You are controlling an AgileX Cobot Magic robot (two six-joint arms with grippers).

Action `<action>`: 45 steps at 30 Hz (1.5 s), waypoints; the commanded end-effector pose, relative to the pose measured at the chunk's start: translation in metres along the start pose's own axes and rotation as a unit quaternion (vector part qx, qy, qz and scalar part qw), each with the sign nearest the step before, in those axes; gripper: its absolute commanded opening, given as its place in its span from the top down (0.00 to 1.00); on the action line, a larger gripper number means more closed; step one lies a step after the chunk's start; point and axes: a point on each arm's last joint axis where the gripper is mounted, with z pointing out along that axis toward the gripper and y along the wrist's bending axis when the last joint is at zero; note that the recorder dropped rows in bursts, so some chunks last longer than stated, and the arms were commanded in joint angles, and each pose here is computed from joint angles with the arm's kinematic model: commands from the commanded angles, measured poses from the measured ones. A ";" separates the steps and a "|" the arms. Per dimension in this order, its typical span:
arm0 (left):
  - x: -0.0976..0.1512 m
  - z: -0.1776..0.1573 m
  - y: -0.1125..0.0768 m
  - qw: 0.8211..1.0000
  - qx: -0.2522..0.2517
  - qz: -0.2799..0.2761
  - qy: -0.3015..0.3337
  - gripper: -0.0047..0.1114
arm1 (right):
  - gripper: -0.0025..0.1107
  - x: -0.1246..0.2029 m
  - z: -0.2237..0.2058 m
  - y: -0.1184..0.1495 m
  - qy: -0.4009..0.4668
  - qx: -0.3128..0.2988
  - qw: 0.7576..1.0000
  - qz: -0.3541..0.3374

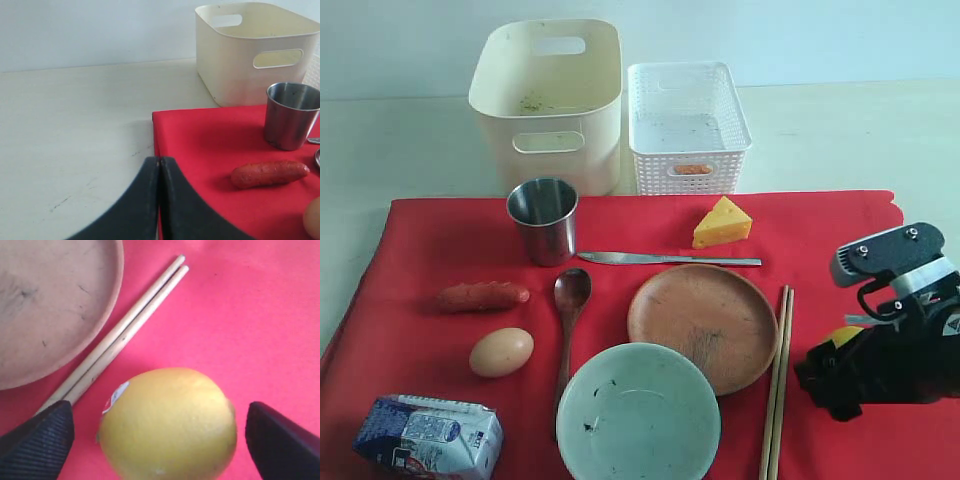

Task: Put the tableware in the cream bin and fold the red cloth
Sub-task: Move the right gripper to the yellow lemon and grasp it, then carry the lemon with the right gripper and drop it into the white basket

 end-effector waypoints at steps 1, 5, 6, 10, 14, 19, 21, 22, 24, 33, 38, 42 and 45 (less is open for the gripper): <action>-0.001 0.000 0.000 1.000 -0.001 -0.003 -0.007 0.94 | 0.29 0.000 0.009 -0.003 -0.003 0.015 1.000 0.002; -0.001 0.000 0.000 1.000 -0.001 -0.003 -0.007 0.94 | 0.64 -0.003 0.006 -0.003 -0.016 0.016 1.000 0.002; -0.001 0.000 0.000 1.000 -0.001 -0.003 -0.007 0.94 | 0.71 -0.003 0.005 -0.003 -0.019 0.015 1.000 0.002; -0.001 0.000 0.000 1.000 -0.001 -0.003 -0.007 0.94 | 0.98 -0.008 -0.009 -0.001 -0.049 0.006 0.999 0.009; -0.001 0.000 0.000 1.000 -0.001 -0.003 -0.007 0.94 | 0.98 -0.025 -0.037 0.002 -0.127 -0.006 0.992 0.010; -0.001 0.000 0.000 1.000 -0.001 -0.003 -0.007 0.94 | 0.98 -0.067 -0.078 0.006 -0.243 -0.015 0.970 0.007; -0.001 0.000 0.000 1.000 -0.001 -0.003 -0.007 0.94 | 0.98 -0.089 -0.091 0.007 -0.282 -0.014 0.959 0.003; -0.001 0.000 0.000 1.000 -0.001 -0.003 -0.007 0.94 | 0.98 -0.101 -0.095 0.008 -0.297 -0.012 0.955 0.001; -0.001 0.000 0.000 1.000 -0.001 -0.003 -0.007 0.94 | 0.98 -0.123 -0.097 0.009 -0.317 -0.006 0.949 -0.007; -0.001 0.000 0.000 1.000 -0.001 -0.003 -0.007 0.94 | 0.98 -0.205 -0.019 0.008 -0.308 0.026 0.951 -0.003; -0.001 0.000 0.000 1.000 -0.001 -0.003 -0.007 0.94 | 0.98 -0.235 0.041 0.007 -0.292 0.035 0.956 -0.003; -0.001 0.000 0.000 1.000 -0.001 -0.003 -0.007 0.94 | 0.98 -0.256 0.079 0.008 -0.287 0.036 0.957 -0.003; -0.001 0.000 0.000 1.000 -0.001 -0.003 -0.007 0.94 | 0.98 -0.265 0.103 0.008 -0.283 0.036 0.958 -0.003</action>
